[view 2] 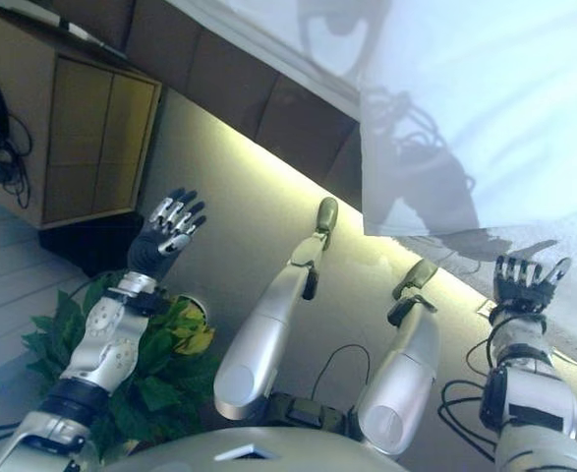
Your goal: Make the bed neatly
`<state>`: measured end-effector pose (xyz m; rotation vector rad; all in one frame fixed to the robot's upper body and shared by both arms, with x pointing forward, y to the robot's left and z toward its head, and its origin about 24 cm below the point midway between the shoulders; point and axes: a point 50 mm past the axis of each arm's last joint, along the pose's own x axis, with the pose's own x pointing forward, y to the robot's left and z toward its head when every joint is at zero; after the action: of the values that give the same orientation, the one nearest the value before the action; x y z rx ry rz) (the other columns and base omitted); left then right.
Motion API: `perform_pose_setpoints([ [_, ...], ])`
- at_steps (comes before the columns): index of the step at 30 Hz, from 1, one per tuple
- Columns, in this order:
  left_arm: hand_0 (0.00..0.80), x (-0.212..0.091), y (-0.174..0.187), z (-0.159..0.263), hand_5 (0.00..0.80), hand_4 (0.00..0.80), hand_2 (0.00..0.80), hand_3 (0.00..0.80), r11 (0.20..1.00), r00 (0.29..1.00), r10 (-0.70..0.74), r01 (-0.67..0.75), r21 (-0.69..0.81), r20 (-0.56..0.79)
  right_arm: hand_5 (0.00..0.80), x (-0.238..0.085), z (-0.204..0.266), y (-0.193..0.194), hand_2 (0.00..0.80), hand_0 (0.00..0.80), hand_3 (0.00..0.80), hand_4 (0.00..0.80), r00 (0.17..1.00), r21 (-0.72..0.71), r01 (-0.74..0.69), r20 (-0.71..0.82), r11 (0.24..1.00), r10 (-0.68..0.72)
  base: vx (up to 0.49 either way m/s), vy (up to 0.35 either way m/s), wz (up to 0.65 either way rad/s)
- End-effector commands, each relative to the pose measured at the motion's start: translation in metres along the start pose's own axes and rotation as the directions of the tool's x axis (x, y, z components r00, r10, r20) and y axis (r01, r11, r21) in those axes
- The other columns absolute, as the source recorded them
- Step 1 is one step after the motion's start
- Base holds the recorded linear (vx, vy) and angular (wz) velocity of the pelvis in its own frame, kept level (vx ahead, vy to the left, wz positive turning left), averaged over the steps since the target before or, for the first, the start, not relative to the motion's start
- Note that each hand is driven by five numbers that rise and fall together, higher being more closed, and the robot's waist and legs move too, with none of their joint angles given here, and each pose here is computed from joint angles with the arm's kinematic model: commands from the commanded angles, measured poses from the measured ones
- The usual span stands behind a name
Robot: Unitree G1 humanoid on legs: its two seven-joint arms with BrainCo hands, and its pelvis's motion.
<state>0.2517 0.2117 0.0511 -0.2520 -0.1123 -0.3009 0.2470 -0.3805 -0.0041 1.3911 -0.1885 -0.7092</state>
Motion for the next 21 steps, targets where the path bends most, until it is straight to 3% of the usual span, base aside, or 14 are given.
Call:
perform_pose_setpoints([
  [1,0.000,0.011,-0.007,0.018,0.000,0.000,0.000,0.000,1.000,0.992,-0.030,0.030,0.001,0.124,0.000,0.005,0.038,0.029,0.000,0.000,0.000,0.000,0.993,-0.108,-0.063,0.088,0.992,0.073,0.000,0.000,0.00],
  [8,0.000,0.010,-0.006,0.019,0.000,0.000,0.000,0.000,1.000,0.991,-0.030,0.030,-0.002,0.134,0.000,0.003,0.048,0.028,0.000,0.000,0.000,0.000,0.989,-0.088,-0.069,0.122,0.994,0.079,0.000,0.000,0.00],
  [9,0.000,0.010,-0.006,0.018,0.000,0.000,0.000,0.000,0.999,0.991,-0.033,0.034,-0.003,0.132,0.210,0.003,0.050,0.028,0.210,0.210,0.210,0.210,0.988,-0.092,-0.073,0.127,0.993,0.085,0.000,0.000,0.00],
  [10,0.000,0.010,-0.006,0.019,0.000,0.000,0.000,0.000,0.999,0.991,-0.036,0.037,-0.005,0.132,0.627,0.003,0.051,0.029,0.627,0.627,0.627,0.627,0.987,-0.096,-0.079,0.131,0.992,0.091,0.000,0.000,0.00],
  [11,0.000,0.010,-0.006,0.019,0.000,0.000,0.000,0.000,0.999,0.991,-0.038,0.039,-0.007,0.132,0.775,0.002,0.052,0.030,0.775,0.775,0.775,0.775,0.986,-0.097,-0.084,0.135,0.992,0.097,0.000,0.000,0.00],
  [21,0.000,0.012,-0.005,0.021,0.000,0.000,0.000,0.000,0.999,0.991,-0.043,0.044,-0.011,0.131,0.800,0.004,0.056,0.043,0.800,0.800,0.800,0.800,0.977,-0.113,-0.151,0.134,0.982,0.165,0.000,0.000,0.00],
])
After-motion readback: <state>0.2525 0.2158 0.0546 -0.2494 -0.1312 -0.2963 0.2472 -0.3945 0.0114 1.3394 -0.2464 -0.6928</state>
